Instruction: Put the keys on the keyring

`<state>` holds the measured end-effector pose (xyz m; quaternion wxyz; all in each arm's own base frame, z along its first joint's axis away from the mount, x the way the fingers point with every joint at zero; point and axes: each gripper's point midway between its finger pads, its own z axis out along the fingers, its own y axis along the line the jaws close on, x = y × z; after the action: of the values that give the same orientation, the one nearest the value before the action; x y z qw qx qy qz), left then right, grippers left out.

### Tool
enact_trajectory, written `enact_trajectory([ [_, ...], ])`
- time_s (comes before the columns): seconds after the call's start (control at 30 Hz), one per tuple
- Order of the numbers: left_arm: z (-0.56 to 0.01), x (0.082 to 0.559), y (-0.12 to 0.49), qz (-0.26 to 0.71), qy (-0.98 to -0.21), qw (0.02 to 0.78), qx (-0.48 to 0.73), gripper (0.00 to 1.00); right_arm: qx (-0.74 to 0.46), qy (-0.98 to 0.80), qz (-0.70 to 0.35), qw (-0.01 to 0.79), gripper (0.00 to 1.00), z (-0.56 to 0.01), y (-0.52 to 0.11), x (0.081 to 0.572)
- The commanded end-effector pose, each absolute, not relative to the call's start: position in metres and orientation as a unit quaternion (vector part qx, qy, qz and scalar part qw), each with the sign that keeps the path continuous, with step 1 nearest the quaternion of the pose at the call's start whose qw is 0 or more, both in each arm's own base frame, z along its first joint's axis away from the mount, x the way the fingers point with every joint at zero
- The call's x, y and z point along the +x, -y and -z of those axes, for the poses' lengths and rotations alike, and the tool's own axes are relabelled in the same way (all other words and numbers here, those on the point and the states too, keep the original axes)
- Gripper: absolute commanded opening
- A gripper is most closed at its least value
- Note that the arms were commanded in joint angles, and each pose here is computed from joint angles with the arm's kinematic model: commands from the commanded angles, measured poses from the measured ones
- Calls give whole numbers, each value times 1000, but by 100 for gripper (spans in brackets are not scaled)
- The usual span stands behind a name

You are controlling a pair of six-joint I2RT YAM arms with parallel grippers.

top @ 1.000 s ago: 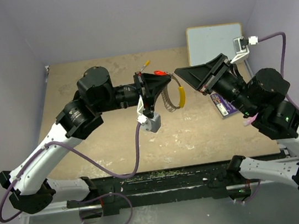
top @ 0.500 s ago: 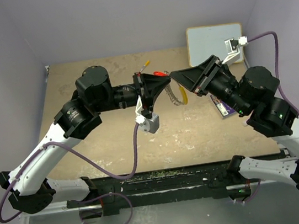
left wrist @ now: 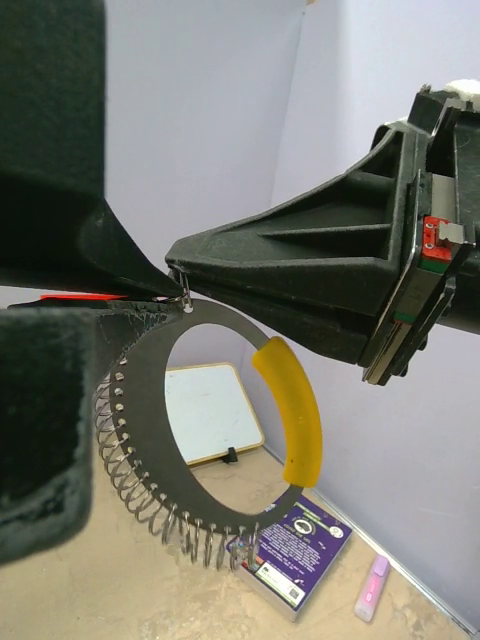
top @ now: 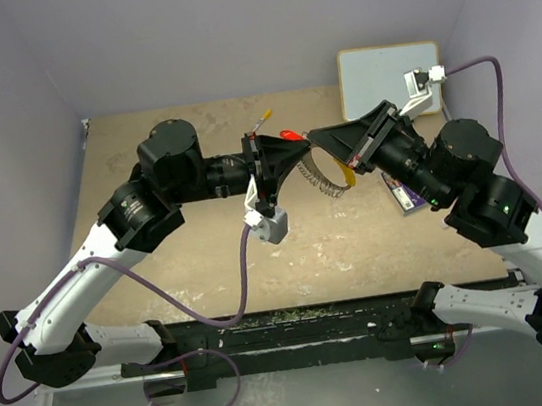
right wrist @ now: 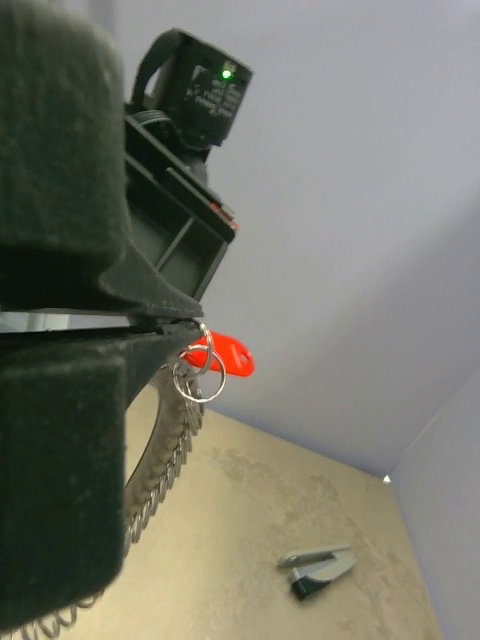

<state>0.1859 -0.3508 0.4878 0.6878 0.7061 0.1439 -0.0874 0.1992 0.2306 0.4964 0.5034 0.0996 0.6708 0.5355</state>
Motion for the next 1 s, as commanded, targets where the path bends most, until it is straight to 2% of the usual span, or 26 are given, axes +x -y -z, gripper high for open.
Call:
enact_trajectory([
  [0.0, -516, 177, 344, 84, -117, 711, 688, 3, 94, -647, -554, 516, 0, -515, -226, 194],
  [0.4, -510, 183, 341, 52, -111, 716, 687, 3, 175, -597, -593, 512, 0, -519, -199, 190],
  [0.97, -514, 181, 338, 1, -54, 756, 653, 3, 273, -475, -690, 473, 0, -526, -175, 187],
])
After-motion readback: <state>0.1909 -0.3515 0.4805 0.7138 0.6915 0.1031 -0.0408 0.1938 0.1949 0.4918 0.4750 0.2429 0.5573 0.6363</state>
